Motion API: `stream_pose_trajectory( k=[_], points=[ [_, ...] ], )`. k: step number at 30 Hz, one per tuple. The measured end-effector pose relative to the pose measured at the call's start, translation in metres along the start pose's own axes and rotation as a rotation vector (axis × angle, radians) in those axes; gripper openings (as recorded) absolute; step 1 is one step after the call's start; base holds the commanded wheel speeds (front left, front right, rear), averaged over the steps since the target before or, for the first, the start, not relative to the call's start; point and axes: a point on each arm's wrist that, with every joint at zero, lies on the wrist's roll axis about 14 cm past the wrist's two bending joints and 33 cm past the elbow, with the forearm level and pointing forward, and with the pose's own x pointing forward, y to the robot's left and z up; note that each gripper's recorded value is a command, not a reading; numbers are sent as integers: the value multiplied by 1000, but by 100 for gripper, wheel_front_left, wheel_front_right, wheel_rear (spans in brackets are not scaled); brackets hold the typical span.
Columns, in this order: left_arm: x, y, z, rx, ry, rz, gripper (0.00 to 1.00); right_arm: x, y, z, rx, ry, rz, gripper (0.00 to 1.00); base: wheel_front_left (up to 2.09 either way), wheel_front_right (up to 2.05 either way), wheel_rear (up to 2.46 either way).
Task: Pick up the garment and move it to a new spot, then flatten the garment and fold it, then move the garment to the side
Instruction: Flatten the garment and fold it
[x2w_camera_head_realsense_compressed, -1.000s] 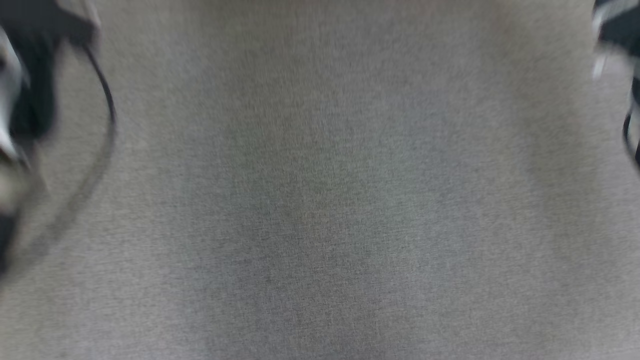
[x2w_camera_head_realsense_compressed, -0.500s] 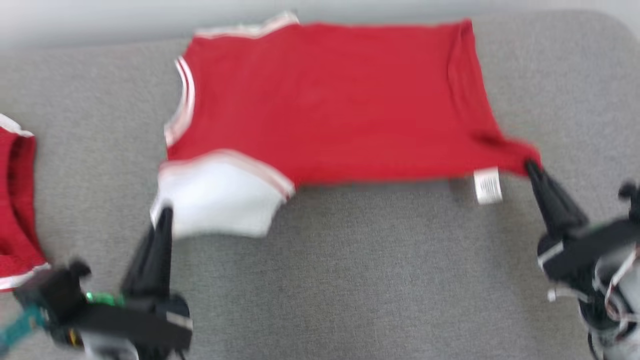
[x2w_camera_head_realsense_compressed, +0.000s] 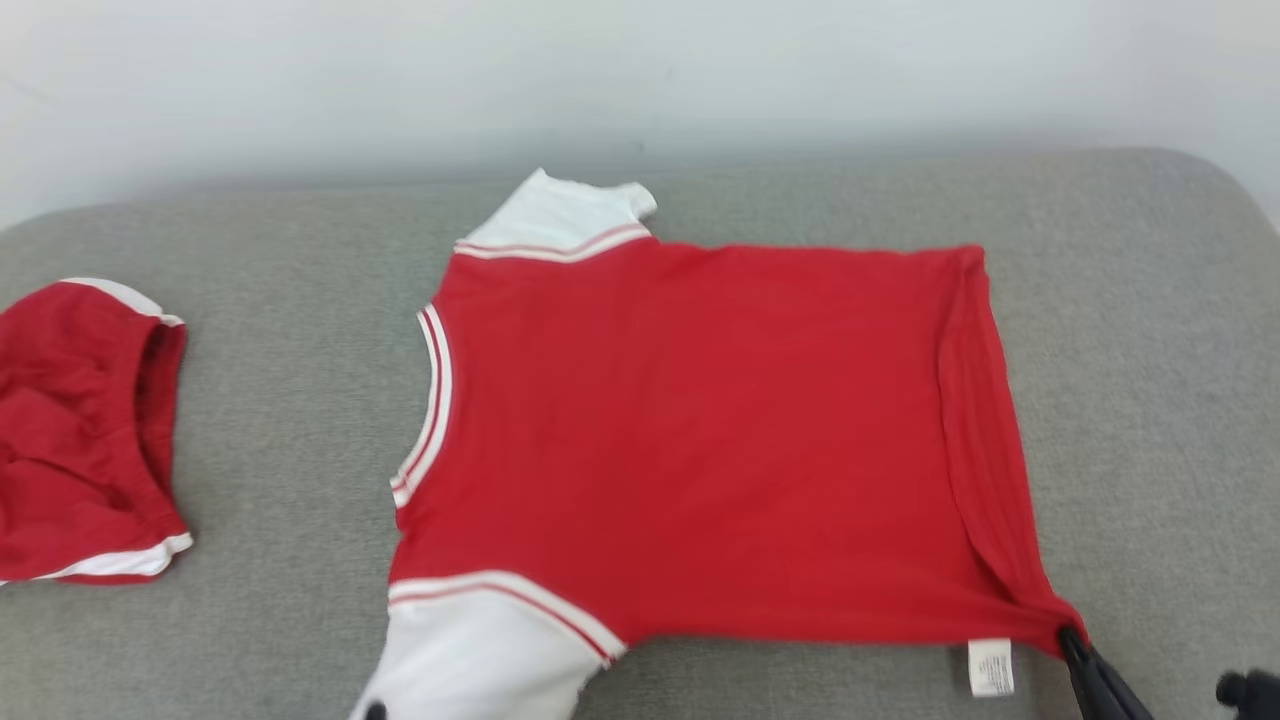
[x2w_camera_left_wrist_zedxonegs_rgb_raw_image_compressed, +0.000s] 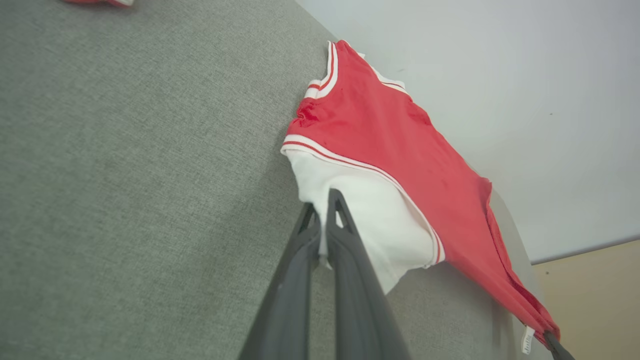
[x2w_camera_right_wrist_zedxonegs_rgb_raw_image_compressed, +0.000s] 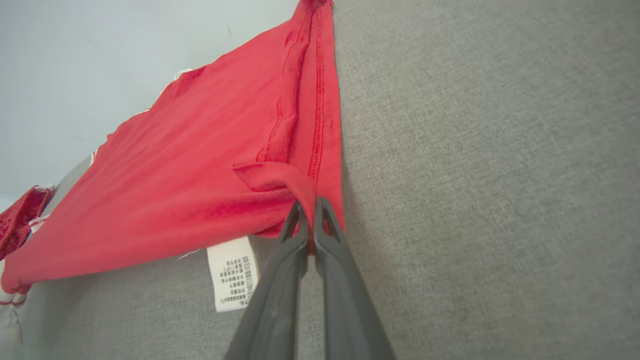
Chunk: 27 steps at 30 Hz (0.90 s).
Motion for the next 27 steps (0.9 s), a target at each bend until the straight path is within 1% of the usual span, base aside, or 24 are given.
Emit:
stream_pose_trajectory(
  k=[5,11,12,13,15,16,20,22,27],
  points=[
    [-25,10,-23,-23,71,34,0,-13,1,-14,32,18,-19,0,0,0,0],
    [-27,9,-20,10,74,11,0,-15,12,-10,23,9,7,0,0,0,0],
    [-23,6,-16,19,65,-4,0,-15,17,-9,20,6,22,0,0,0,0],
    [-12,-3,-6,56,44,-48,0,-16,23,-5,19,-9,36,0,0,0,0],
    [0,-14,5,91,28,-96,0,-18,27,1,27,-30,46,0,0,0,0],
    [0,-14,5,91,28,-96,0,-18,27,1,27,-30,46,0,0,0,0],
    [27,-43,21,180,30,-219,0,-16,30,15,57,-70,46,0,0,0,0],
    [42,-56,25,237,45,-268,0,-13,29,22,54,-82,42,0,0,0,0],
    [82,-77,35,310,73,-330,0,2,26,37,44,-94,28,0,0,0,0]
  ],
)
